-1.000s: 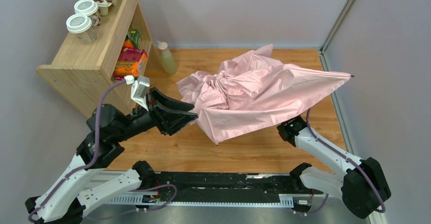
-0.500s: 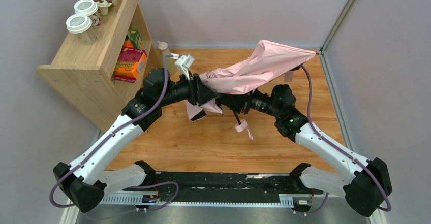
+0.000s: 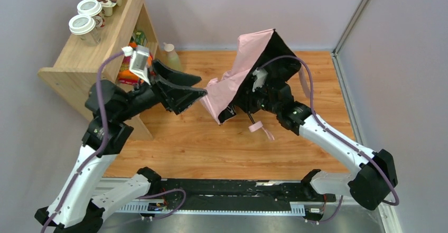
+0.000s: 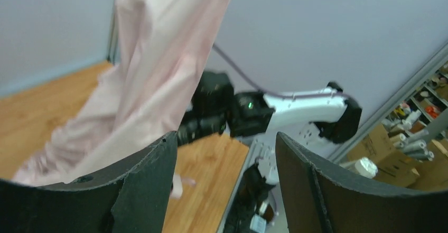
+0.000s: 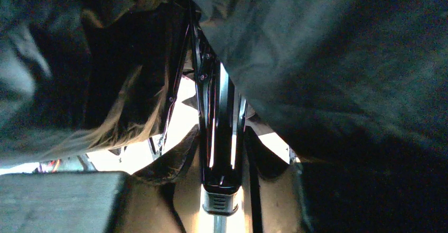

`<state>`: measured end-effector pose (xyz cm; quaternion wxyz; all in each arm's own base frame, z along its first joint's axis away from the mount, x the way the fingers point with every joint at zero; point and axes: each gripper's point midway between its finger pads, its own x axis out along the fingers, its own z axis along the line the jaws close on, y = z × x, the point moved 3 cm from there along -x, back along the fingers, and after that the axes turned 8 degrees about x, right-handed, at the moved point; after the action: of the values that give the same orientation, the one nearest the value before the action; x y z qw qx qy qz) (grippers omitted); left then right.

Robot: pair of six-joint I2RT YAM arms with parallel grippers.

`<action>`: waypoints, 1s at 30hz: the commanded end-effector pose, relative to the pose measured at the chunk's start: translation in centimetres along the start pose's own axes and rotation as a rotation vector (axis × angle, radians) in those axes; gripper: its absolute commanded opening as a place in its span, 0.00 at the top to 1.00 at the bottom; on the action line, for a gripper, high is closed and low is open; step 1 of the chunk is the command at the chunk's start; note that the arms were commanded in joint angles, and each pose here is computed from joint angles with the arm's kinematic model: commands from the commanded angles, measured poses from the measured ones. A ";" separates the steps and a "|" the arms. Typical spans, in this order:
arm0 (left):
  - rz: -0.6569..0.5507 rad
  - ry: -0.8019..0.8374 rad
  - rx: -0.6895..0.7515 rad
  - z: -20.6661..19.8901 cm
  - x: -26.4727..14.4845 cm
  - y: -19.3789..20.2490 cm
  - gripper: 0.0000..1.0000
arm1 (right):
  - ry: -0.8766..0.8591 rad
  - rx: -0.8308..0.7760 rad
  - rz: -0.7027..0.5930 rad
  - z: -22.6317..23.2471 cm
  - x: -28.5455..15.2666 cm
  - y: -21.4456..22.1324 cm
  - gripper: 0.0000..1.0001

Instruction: Put away the umbrella

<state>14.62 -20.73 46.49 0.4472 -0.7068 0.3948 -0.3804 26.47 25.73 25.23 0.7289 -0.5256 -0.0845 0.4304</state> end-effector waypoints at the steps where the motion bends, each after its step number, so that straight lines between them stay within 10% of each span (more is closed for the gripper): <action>1: 0.003 -0.156 0.002 2.1 1.4 -2.5 0.29 | -0.241 -0.139 -0.019 3.9 -0.5 -1.7 1.00; 5: 0.034 -0.351 -0.019 5.0 0.9 -1.9 0.44 | -0.586 -0.253 -0.037 8.0 -3.1 -0.8 1.00; 9: 0.033 -0.399 -0.031 6.0 -0.5 0.8 0.30 | -0.813 -0.369 -0.119 9.7 -6.2 0.8 1.00; 30: 0.221 -0.137 -0.162 4.8 1.2 7.3 0.21 | -0.819 -0.441 -0.147 10.0 -7.6 0.1 1.00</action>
<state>17.56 -21.85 38.39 0.4441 -0.7335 0.4534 -0.2432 15.90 27.16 28.47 0.5492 -0.4402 -0.4306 0.5650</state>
